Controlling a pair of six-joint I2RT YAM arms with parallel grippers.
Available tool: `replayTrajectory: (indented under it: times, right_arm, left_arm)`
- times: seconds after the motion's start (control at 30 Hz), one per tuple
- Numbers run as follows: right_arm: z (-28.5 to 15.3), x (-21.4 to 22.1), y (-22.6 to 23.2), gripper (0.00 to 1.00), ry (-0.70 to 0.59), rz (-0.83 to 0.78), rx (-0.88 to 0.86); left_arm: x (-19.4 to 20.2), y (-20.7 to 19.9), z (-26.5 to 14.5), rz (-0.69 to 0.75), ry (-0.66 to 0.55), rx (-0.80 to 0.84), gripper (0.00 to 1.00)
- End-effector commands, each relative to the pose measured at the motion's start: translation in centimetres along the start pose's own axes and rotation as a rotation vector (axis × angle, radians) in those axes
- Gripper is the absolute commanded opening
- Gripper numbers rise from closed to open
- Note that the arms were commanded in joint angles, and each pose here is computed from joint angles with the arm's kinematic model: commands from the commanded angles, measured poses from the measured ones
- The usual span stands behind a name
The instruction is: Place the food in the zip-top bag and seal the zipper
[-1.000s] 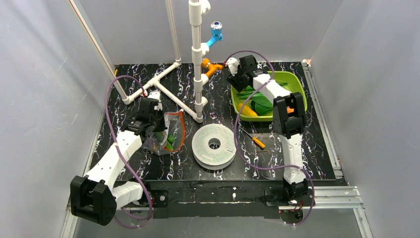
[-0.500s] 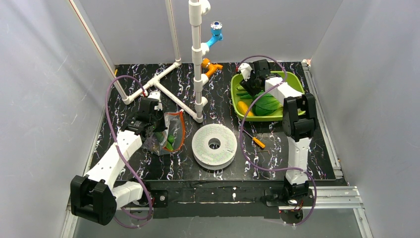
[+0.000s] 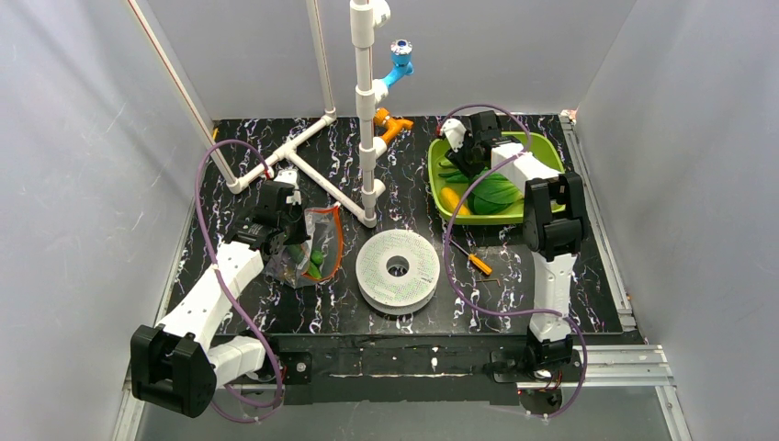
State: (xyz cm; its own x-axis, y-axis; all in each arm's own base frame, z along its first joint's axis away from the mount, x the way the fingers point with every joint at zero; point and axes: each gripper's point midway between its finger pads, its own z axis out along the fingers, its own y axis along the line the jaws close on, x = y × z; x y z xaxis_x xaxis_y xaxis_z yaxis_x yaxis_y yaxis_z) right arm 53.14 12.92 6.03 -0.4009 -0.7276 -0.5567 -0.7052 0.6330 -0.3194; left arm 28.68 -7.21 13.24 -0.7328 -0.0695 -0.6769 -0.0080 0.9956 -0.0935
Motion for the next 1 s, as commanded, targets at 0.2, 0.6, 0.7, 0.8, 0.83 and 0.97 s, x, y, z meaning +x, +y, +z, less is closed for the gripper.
replayTrajectory:
  times: [0.2, 0.6, 0.7, 0.8, 0.83, 0.97]
  right_arm:
    - [-3.7, -0.1, 1.5, 0.51, -0.011, 0.03, -0.061]
    - [-5.1, -5.1, -2.4, 0.63, 0.021, 1.001, 0.178]
    - [-5.1, -4.6, -2.7, 0.67, -0.023, 1.247, 0.257]
    - [-4.6, -5.2, -2.3, 0.83, -0.099, 1.435, 0.239]
    - [-4.3, -5.3, -2.2, 0.94, -0.11, 1.479, 0.235]
    - [-2.9, -4.7, -1.8, 0.98, -0.093, 1.62, 0.249]
  left_arm:
    - [-1.0, -0.3, -0.6, 0.007, -0.028, 0.012, 0.0]
    - [-1.3, -0.3, -0.8, 0.004, -0.039, 0.016, 0.0]
    - [-1.3, -0.3, -1.0, 0.002, -0.043, 0.019, 0.0]
    - [-1.5, -0.4, -1.3, 0.0, -0.057, 0.025, 0.0]
    - [-1.5, -0.4, -1.3, -0.001, -0.057, 0.027, 0.0]
    - [-1.5, -0.5, -1.4, -0.001, -0.058, 0.031, 0.0]
